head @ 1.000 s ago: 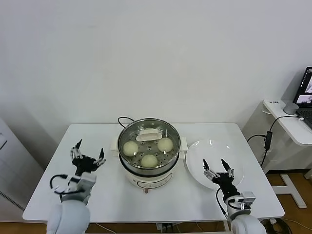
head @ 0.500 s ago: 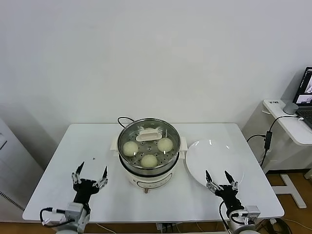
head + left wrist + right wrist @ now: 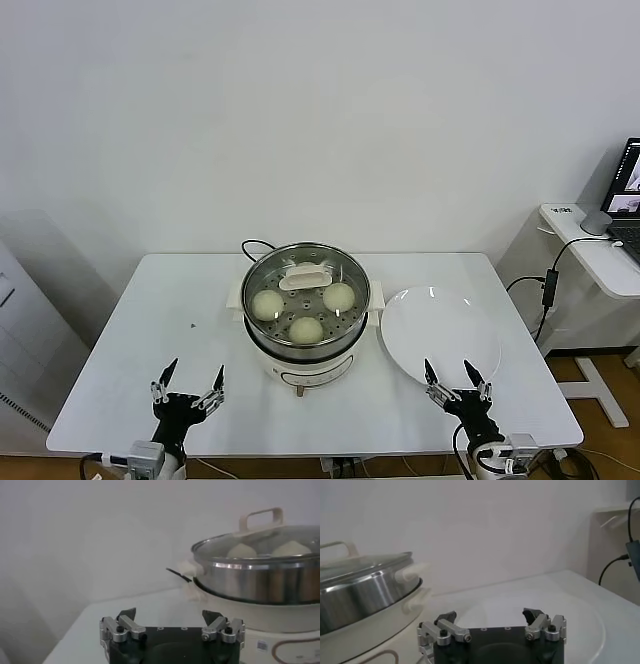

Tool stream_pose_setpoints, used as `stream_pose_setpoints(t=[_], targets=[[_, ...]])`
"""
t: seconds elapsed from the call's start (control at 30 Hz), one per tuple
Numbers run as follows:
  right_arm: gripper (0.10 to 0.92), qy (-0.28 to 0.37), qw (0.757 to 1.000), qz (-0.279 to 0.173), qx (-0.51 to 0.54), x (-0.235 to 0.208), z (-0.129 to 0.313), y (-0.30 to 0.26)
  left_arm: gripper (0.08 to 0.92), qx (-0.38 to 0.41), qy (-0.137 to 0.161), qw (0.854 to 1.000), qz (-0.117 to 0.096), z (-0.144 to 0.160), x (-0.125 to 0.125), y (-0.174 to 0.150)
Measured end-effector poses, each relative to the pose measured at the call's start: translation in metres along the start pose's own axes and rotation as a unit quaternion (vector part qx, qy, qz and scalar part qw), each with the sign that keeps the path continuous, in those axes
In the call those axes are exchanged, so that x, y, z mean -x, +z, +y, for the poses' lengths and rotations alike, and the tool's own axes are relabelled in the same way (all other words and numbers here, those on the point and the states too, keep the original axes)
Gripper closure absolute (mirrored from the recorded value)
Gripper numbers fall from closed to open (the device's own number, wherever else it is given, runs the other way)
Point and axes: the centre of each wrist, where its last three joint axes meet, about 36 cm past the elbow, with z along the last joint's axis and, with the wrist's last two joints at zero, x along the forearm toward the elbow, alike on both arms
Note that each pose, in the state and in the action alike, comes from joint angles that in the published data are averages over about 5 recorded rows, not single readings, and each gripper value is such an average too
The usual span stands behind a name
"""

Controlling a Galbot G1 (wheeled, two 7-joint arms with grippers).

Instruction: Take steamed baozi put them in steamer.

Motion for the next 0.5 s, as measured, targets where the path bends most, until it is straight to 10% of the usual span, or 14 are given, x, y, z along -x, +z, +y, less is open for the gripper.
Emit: stream_pose_setpoints(t=[0.5], targets=[[0.200, 0.002, 1.000, -0.001, -0.003, -0.0028, 0.0007, 0.0011, 0.177, -0.020, 0.007, 1.000, 0.008, -0.0015, -0.0051, 0.0039]])
